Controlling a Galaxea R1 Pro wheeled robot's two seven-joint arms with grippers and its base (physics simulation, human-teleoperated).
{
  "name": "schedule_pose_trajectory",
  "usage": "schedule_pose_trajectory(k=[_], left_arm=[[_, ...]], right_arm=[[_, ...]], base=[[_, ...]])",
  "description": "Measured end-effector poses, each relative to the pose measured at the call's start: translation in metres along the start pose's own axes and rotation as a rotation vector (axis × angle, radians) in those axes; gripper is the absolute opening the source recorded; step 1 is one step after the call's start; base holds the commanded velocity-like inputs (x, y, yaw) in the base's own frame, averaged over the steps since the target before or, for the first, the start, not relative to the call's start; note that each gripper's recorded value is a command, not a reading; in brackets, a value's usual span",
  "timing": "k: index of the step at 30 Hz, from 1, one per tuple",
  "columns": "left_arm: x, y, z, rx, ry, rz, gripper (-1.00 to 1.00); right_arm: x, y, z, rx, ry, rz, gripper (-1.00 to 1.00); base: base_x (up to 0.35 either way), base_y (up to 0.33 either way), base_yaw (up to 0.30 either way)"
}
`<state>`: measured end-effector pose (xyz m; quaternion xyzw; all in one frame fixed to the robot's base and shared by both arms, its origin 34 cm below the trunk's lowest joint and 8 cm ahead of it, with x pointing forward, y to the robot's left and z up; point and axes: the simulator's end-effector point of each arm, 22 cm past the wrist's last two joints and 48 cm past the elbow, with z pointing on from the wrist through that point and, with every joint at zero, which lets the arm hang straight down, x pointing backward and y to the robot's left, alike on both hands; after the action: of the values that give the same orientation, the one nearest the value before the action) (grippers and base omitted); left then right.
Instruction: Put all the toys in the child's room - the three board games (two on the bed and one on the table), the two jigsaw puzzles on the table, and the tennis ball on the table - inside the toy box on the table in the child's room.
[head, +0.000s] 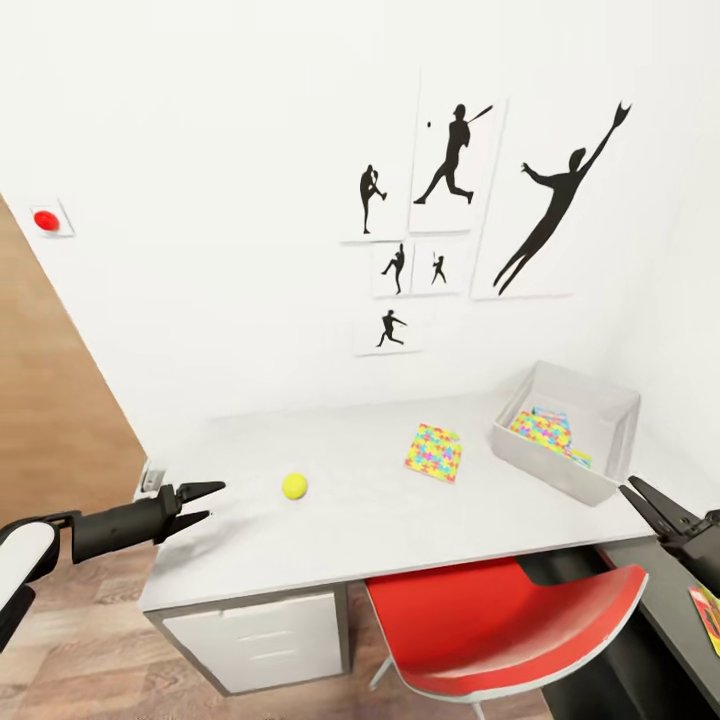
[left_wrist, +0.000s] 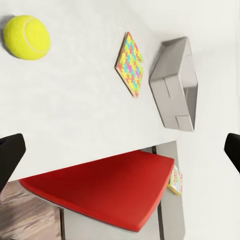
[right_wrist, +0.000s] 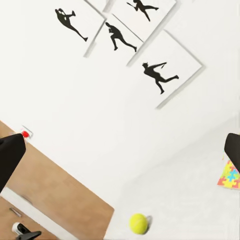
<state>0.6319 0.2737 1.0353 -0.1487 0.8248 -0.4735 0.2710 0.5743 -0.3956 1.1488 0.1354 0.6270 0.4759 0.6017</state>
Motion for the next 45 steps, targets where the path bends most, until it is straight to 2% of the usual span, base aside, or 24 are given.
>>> schedule_pose_trajectory(k=[25, 39, 45], left_arm=[[-0.007, -0.01, -0.01, 0.005, -0.015, 0.029, 1.0], [-0.007, -0.009, -0.011, -0.003, -0.015, 0.036, 1.0], [-0.007, -0.008, -0.012, -0.008, -0.015, 0.037, 1.0]], right_arm=[[-0.005, 0.007, -0.002, -0.016, -0.013, -0.004, 1.0], [-0.006, 0.009, -0.002, -0.018, -0.016, -0.007, 1.0], [-0.006, 0.008, -0.002, -0.014, -0.015, -0.007, 1.0]], base=[[0.0, 0.0, 0.261], [0.002, 0.0, 0.033], [0.187, 0.048, 0.0]])
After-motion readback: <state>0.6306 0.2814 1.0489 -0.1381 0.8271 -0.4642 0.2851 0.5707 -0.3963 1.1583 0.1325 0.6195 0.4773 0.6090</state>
